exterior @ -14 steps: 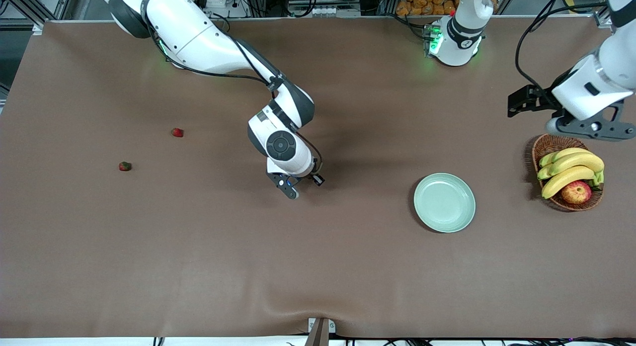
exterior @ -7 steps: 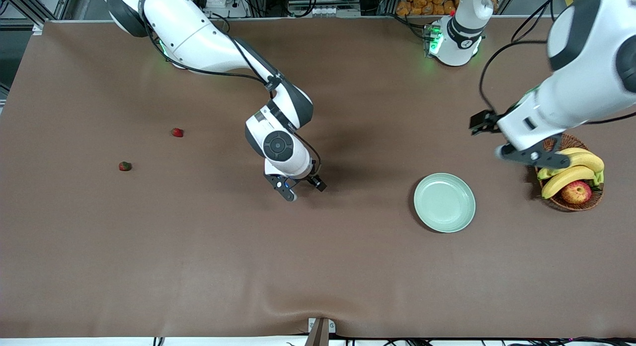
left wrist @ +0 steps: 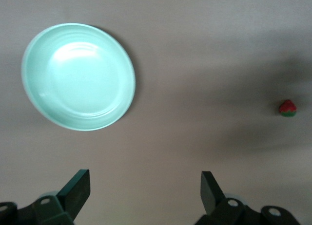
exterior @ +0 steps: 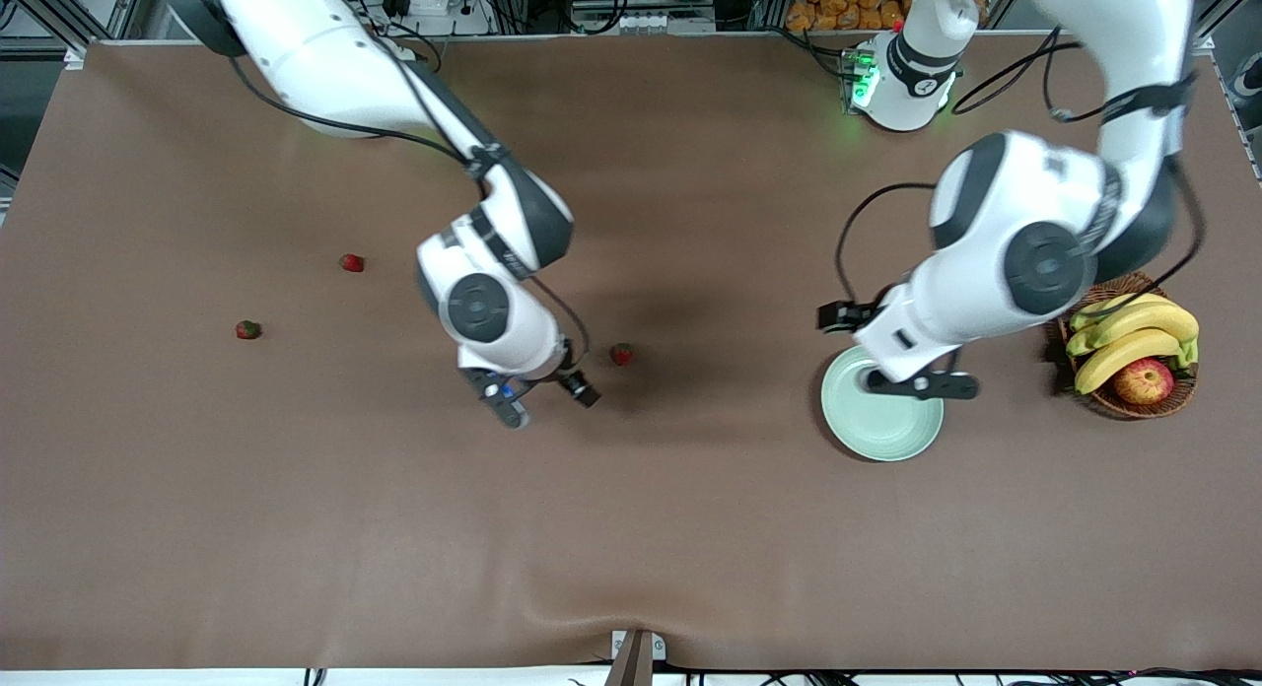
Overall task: Collect all strawberries into plate
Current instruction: 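Set the strawberry down with the right gripper while the left gripper approaches, then grasp the strawberry with the left gripper while the right gripper reaches another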
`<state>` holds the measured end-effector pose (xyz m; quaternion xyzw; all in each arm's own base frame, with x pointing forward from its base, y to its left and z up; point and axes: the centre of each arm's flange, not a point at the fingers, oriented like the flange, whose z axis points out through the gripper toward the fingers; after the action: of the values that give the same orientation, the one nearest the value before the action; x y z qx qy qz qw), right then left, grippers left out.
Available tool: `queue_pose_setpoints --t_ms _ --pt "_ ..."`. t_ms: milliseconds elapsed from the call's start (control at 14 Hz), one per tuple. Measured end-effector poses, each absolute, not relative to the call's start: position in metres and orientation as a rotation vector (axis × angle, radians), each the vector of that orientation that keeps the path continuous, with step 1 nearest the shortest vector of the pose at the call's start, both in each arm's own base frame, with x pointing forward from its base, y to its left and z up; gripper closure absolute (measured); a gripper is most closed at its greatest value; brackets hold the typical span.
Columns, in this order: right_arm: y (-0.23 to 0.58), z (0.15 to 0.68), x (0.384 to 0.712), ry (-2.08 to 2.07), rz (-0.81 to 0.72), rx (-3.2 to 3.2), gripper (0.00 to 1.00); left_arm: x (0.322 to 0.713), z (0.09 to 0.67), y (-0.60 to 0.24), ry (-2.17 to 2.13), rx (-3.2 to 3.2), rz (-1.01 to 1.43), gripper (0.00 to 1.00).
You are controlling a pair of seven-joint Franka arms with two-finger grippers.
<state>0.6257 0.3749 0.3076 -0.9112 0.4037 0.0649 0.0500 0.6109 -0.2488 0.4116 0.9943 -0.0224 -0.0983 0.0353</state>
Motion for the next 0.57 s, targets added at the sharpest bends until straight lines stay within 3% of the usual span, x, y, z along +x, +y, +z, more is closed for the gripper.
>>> queue_pose_setpoints --t_ms 572 --pt "0.219 0.375 0.660 0.965 0.337 -2.952 0.00 0.577 0.310 -0.403 0.133 3.034 -0.139 0.00"
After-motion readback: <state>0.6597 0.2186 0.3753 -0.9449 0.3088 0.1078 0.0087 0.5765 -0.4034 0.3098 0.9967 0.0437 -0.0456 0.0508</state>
